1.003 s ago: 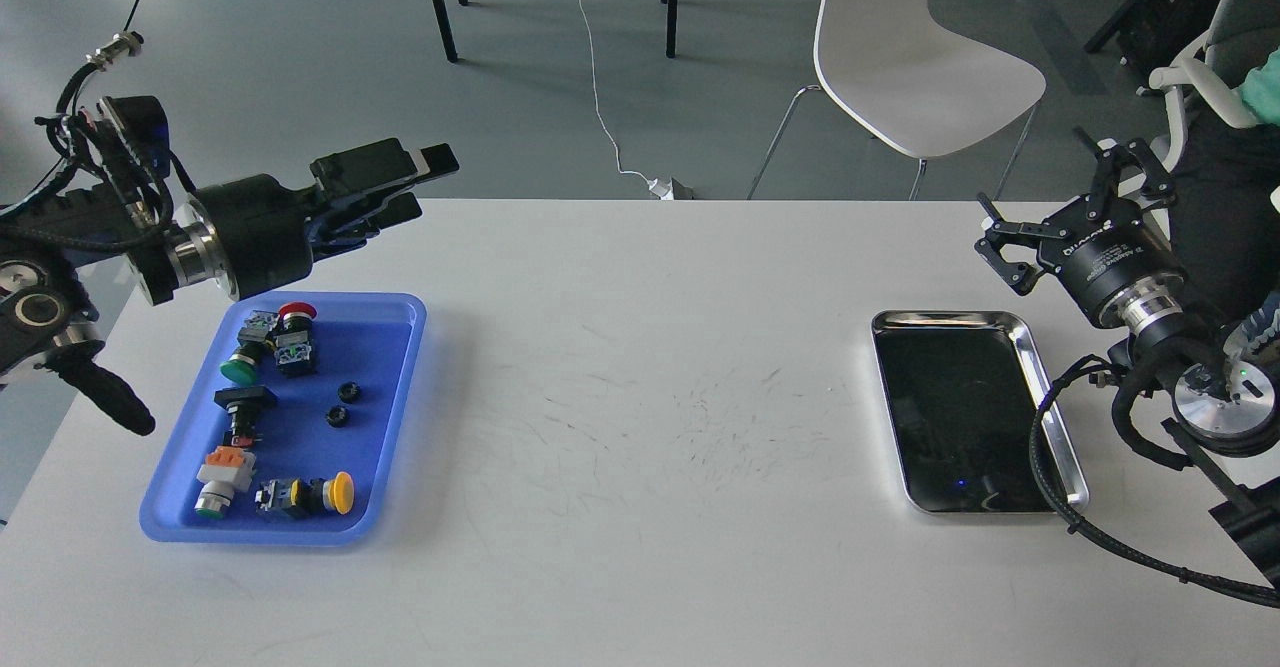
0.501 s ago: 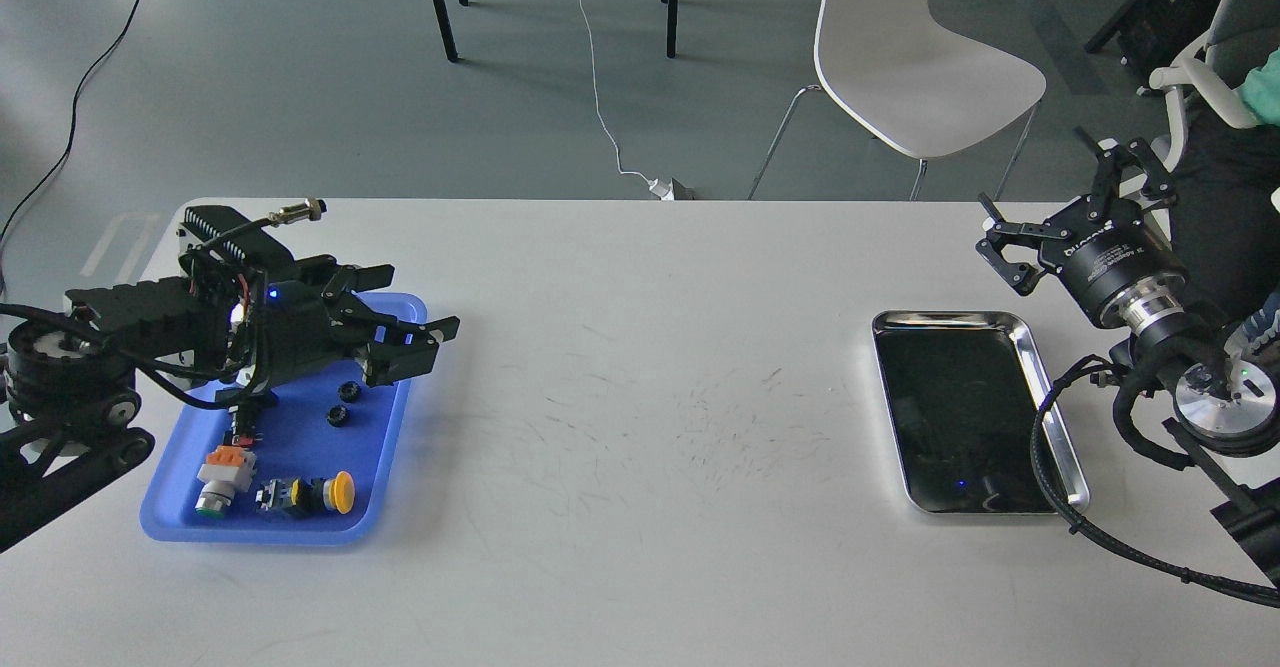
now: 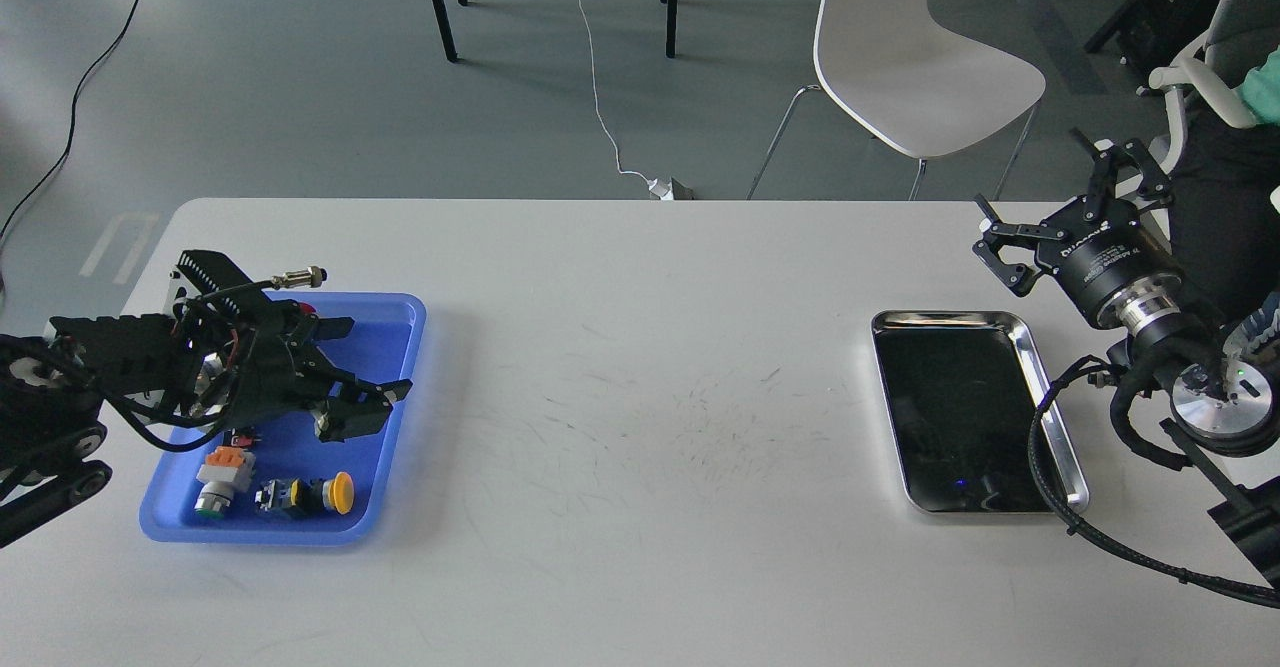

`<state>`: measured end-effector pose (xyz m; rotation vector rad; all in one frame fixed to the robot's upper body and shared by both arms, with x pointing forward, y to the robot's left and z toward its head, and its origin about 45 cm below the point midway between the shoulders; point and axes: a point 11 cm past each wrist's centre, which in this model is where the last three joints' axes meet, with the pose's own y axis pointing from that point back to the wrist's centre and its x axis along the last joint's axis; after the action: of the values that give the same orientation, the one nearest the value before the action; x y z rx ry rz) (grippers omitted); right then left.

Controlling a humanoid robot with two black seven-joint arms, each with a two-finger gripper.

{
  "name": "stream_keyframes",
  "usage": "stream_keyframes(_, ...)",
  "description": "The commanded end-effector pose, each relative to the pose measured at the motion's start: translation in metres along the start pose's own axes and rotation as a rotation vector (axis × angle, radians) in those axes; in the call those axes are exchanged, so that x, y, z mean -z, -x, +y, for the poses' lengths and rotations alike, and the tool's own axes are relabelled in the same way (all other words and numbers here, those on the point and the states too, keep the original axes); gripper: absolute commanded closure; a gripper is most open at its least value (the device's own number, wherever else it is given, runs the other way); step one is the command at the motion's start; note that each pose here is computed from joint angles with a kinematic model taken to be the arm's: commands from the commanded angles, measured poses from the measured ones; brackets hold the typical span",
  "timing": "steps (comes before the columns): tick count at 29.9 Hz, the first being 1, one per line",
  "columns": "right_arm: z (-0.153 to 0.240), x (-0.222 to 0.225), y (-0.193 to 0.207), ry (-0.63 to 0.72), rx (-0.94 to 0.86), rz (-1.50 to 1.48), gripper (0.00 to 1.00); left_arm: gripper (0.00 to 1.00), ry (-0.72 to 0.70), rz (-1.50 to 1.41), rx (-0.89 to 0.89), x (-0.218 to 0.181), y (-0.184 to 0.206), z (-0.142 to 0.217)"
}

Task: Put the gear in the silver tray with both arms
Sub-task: 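Reach the left gripper down into the blue tray, then grasp a small black gear in the blue tray with the left gripper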

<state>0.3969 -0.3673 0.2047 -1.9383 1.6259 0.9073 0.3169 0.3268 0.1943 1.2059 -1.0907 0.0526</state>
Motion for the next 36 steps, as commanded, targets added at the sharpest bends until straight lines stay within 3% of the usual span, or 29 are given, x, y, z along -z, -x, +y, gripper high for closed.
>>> stream_keyframes(1, 0.0, 0.001, -0.001, 0.001, -0.002, 0.009, 0.01, 0.03, -0.007, 0.0, 0.001, 0.002, -0.001, 0.0)
stream_keyframes(36, -0.001, -0.003, -0.002, 0.005, -0.007, 0.005, 0.01, 0.08, -0.082, 0.002, 0.15, 0.025, 0.048, -0.027)
